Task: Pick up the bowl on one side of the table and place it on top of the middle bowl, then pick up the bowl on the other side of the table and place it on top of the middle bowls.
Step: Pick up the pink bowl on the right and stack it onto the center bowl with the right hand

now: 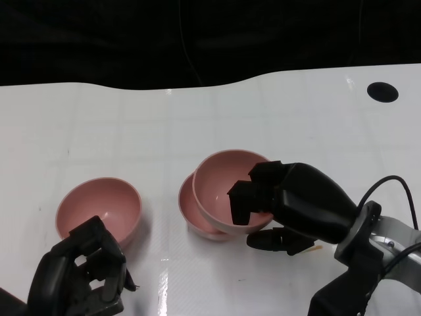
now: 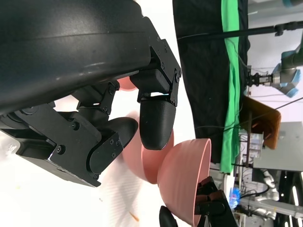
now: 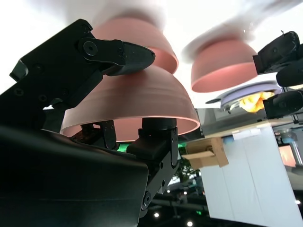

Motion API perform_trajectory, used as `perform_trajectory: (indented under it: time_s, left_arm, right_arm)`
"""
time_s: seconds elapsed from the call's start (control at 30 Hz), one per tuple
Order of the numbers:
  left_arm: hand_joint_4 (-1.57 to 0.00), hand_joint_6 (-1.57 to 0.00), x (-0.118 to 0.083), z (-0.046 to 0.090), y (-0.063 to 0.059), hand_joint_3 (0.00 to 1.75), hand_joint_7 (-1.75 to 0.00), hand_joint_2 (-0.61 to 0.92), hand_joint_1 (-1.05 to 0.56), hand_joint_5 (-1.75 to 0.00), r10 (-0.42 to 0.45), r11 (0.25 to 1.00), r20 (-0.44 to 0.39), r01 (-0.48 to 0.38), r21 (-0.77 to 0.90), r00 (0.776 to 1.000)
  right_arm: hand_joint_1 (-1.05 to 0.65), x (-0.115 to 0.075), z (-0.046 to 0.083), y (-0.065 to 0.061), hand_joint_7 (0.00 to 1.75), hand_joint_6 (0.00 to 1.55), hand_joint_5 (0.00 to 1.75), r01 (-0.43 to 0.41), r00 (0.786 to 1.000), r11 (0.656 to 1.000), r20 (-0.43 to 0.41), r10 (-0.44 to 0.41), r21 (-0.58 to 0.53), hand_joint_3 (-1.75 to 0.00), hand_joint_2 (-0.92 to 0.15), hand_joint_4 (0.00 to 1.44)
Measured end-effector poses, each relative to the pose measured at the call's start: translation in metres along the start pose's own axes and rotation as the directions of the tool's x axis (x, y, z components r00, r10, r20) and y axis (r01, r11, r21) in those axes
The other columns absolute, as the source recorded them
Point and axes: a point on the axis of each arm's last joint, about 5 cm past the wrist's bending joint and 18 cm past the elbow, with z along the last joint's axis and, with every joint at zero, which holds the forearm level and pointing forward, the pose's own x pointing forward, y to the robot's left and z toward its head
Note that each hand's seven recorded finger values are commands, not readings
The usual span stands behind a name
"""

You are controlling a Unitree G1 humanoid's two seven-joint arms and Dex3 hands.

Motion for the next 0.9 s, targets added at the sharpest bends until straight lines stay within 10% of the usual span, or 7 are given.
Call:
perform_trajectory:
  time_s: [0.9]
  left_arm:
    - [-0.76,-0.69,0.0008,0.0010,-0.0017,1.25,-1.67,0.56,-0.04,-1.75,0.006,1.000,0.004,-0.006,-0.004,1.000]
  right_arm:
    - [-0.14,-0.0003,-0.0030,0.0050,1.75,0.61,1.75,-0.037,0.999,0.999,0.005,0.037,-0.004,-0.82,-0.63,0.87]
